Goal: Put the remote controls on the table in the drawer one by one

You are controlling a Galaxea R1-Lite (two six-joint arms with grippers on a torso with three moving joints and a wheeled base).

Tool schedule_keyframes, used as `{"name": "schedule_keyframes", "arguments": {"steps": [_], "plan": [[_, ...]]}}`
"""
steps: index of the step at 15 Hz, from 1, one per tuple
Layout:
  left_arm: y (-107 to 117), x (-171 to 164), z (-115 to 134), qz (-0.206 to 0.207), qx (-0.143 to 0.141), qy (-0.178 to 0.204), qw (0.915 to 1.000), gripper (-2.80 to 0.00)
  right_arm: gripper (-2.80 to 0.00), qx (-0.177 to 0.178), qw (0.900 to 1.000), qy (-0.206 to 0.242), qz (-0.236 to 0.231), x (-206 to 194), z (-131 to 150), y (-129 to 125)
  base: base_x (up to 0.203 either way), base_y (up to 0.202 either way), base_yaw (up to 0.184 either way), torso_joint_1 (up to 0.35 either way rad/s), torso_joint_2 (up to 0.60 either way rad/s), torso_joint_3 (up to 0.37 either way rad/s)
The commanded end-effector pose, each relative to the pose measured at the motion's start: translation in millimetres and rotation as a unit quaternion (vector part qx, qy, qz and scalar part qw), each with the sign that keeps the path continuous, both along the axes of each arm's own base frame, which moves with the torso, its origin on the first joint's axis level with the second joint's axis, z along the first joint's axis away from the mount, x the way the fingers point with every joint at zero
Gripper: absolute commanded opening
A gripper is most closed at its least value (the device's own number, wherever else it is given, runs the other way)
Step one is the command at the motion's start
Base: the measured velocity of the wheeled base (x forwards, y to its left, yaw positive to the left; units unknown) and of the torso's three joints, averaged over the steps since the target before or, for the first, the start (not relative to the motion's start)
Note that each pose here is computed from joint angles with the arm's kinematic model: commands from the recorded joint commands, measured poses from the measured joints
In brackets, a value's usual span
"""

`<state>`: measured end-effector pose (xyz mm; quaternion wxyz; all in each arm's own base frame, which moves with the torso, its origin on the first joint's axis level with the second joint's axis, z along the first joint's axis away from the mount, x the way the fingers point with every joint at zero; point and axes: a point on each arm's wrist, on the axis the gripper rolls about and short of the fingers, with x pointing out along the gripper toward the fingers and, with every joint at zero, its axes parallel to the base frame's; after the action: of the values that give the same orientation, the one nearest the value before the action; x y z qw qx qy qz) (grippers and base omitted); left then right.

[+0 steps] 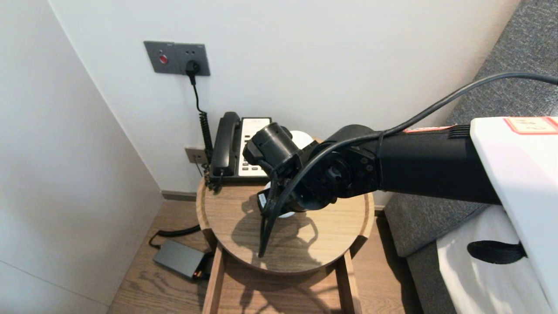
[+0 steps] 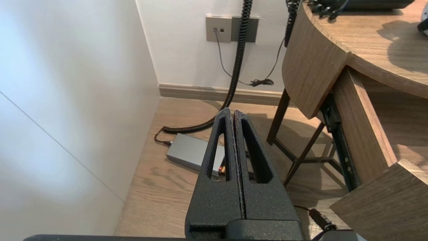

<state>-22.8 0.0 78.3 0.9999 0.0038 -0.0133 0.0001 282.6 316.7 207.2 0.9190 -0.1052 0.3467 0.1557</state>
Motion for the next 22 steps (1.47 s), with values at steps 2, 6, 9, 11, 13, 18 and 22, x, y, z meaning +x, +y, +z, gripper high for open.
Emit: {"name": "schedule_keyframes", "arguments": {"steps": [2,6,9,11,13,18,22], "plan": [[0,1,-3,0.000,0.000,0.006,1.0000,-2.80,-2.80,0.007,1.000,-0.004,-0.002,-3,8,-3,0.000,0.000,0.000,0.000,0.00,0.000],[0,1,-3,0.000,0.000,0.006,1.0000,-2.80,-2.80,0.025,1.000,-0.008,-0.005,-16,27,-17,0.000,0.000,0.000,0.000,0.00,0.000],[0,1,-3,0.000,0.000,0.006,1.0000,-2.80,-2.80,0.014,1.000,0.017,-0.004,-34,24,-34,0.000,0.000,0.000,0.000,0.00,0.000],[0,1,-3,0.000,0.000,0.006,1.0000,-2.80,-2.80,0.010,0.999,0.039,0.004,-50,23,-50,0.000,0.000,0.000,0.000,0.00,0.000],[0,1,-3,0.000,0.000,0.006,1.0000,-2.80,-2.80,0.006,0.998,0.060,0.012,-66,20,-69,0.000,0.000,0.000,0.000,0.00,0.000],[0,1,-3,0.000,0.000,0.006,1.0000,-2.80,-2.80,-0.003,0.993,0.110,0.035,-106,8,-112,0.000,0.000,0.000,0.000,0.00,0.000],[0,1,-3,0.000,0.000,0.006,1.0000,-2.80,-2.80,-0.022,0.988,0.143,0.059,-121,-10,-120,0.000,0.000,0.000,0.000,0.00,0.000]]}}
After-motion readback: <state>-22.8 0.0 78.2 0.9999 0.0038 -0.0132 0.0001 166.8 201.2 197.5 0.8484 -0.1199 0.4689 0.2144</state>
